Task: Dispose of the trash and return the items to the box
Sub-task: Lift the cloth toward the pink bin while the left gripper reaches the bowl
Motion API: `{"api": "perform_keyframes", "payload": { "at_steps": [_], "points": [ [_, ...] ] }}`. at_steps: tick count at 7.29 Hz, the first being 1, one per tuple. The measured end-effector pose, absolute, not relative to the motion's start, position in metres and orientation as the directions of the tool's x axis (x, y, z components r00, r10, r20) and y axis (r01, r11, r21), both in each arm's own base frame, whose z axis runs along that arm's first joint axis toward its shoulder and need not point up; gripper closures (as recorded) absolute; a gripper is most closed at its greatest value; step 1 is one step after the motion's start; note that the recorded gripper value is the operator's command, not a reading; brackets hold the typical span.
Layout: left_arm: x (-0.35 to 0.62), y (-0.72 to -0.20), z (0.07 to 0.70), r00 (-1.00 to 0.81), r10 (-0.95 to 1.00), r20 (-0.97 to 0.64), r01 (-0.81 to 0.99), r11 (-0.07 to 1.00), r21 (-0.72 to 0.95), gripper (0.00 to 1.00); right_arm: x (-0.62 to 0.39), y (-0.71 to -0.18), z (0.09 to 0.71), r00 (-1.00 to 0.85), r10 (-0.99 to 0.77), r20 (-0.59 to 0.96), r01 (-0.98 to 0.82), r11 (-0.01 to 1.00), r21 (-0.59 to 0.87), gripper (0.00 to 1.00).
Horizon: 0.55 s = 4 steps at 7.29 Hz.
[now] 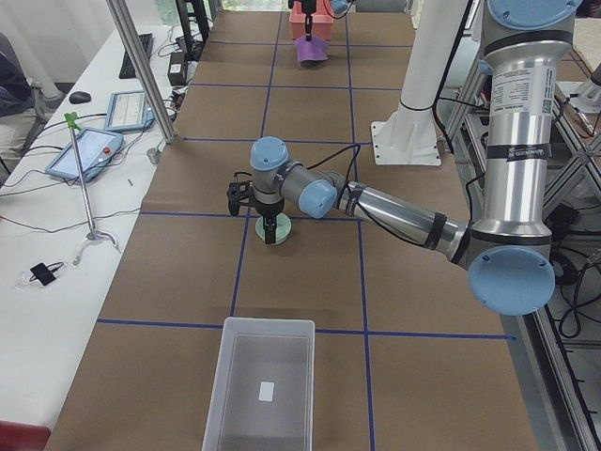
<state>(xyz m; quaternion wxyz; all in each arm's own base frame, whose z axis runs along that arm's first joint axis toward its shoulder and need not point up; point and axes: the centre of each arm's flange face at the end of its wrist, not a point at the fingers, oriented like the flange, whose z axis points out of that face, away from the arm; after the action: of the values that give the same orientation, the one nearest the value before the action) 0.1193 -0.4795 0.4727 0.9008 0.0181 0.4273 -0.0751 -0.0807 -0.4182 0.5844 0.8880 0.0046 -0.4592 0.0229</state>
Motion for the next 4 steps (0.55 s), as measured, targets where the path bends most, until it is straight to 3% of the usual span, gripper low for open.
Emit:
{"api": "perform_keyframes", "payload": {
  "at_steps": [4],
  "points": [
    [0.188, -0.474, 0.433, 0.62, -0.154, -0.77, 0.162, 0.984, -0.067, 0.01, 0.095, -0.433, 0.598, 0.71, -0.087, 0.699, 0.02, 0.994, 0.103, 1.0]
  ]
}}
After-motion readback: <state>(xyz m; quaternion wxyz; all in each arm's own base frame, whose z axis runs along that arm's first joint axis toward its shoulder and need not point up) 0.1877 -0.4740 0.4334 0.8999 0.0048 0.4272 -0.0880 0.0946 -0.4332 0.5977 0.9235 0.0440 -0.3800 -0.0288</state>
